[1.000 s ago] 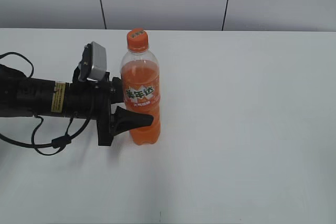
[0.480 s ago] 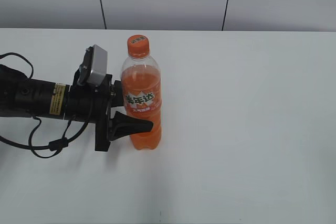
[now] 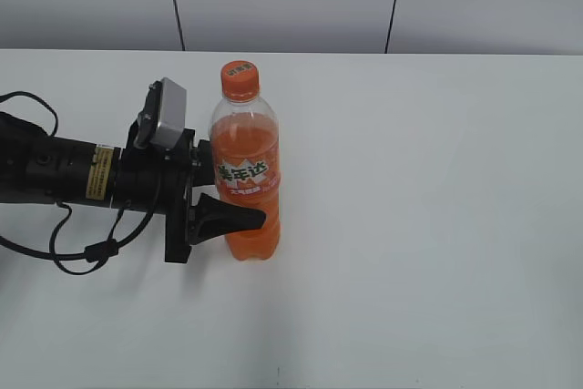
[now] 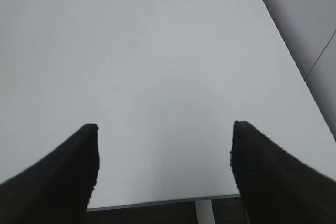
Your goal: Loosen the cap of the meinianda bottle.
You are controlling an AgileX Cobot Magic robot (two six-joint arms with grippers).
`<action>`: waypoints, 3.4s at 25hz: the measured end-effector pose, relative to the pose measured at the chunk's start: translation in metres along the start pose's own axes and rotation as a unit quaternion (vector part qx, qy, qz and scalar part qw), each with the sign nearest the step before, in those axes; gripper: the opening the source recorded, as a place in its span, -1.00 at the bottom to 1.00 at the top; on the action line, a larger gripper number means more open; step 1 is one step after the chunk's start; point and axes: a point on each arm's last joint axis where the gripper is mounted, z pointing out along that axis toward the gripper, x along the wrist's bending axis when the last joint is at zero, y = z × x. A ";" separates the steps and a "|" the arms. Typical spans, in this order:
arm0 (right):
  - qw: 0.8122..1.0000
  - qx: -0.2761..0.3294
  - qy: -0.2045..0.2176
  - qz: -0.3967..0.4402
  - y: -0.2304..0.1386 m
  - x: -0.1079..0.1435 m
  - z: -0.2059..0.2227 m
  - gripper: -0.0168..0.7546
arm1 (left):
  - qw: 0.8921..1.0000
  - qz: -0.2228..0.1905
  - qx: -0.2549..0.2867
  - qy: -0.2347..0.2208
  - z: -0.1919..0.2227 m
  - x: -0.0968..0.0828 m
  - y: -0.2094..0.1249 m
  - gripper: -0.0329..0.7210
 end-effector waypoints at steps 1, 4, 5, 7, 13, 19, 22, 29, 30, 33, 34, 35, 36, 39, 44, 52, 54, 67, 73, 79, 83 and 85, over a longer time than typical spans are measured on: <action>1.000 0.000 0.000 0.000 0.000 0.000 0.000 0.56 | 1.000 0.000 0.000 0.000 0.000 0.000 0.000 0.18; 1.000 0.000 -0.003 -0.002 0.000 -0.001 0.000 0.56 | 1.000 0.000 0.000 0.000 0.000 0.000 0.000 0.18; 1.000 0.000 -0.003 -0.002 0.000 -0.001 0.000 0.56 | 1.000 0.000 0.000 0.000 0.000 0.000 0.000 0.18; 1.000 0.000 0.000 0.000 0.000 0.000 0.000 0.56 | 1.000 0.000 0.000 0.000 0.000 0.000 0.000 0.18; 1.000 -0.028 0.005 0.003 0.009 0.001 -0.009 0.56 | 1.000 0.000 0.000 0.000 0.000 0.000 0.000 0.18; 0.999 -0.038 0.005 0.003 0.034 0.000 -0.020 0.56 | 1.000 0.000 0.000 -0.001 0.000 0.000 0.000 0.18; 1.000 0.000 0.006 0.003 0.057 0.000 -0.010 0.56 | 1.000 0.000 0.000 -0.001 0.000 0.000 0.000 0.18; 0.993 0.115 0.022 -0.009 0.116 0.000 0.019 0.56 | 1.000 0.000 0.000 -0.001 0.000 0.000 0.000 0.18; 0.991 0.131 0.025 -0.017 0.125 0.000 0.024 0.56 | 1.000 0.000 0.000 -0.001 0.000 0.000 0.000 0.18; 0.987 0.154 0.031 -0.031 0.146 0.000 0.037 0.56 | 1.000 0.000 0.000 -0.001 0.000 0.000 0.000 0.18; 0.986 0.157 0.034 -0.033 0.152 0.000 0.041 0.56 | 1.000 0.000 0.000 -0.001 0.000 0.000 0.000 0.18; 0.985 0.162 0.037 -0.034 0.158 0.001 0.046 0.56 | 1.000 0.000 0.000 -0.001 0.000 0.000 0.000 0.18; 0.985 0.164 0.041 -0.034 0.165 0.001 0.050 0.56 | 1.000 0.001 0.000 -0.002 0.000 0.000 0.000 0.18; 0.982 0.177 0.056 -0.035 0.180 0.003 0.066 0.56 | 1.000 0.001 0.000 -0.002 0.000 0.000 0.000 0.18; 0.979 0.181 0.091 -0.021 0.202 0.009 0.084 0.56 | 1.000 0.001 -0.001 -0.002 0.000 0.000 0.000 0.18; 0.976 0.158 0.151 -0.003 0.232 0.020 0.093 0.56 | 1.000 0.001 -0.001 -0.002 0.000 0.000 0.000 0.18; 0.974 0.158 0.162 0.001 0.234 0.022 0.096 0.52 | 1.000 0.001 -0.001 -0.002 0.000 0.000 0.000 0.18; 0.963 0.157 0.220 -0.025 0.259 0.047 0.115 0.30 | 1.000 0.001 -0.001 -0.002 0.000 0.000 0.000 0.18; 0.940 0.191 0.258 -0.116 0.263 0.107 0.141 0.29 | 1.000 0.001 -0.001 -0.002 0.000 0.000 0.000 0.18; 0.911 0.224 0.296 -0.180 0.255 0.178 0.167 0.29 | 1.000 0.001 -0.001 -0.003 0.000 0.000 0.000 0.18; 0.892 0.237 0.321 -0.212 0.246 0.217 0.176 0.29 | 1.000 0.001 -0.001 -0.003 0.000 0.000 0.000 0.18; 0.884 0.244 0.325 -0.230 0.238 0.231 0.179 0.29 | 1.000 0.001 -0.001 -0.003 0.000 0.000 0.000 0.18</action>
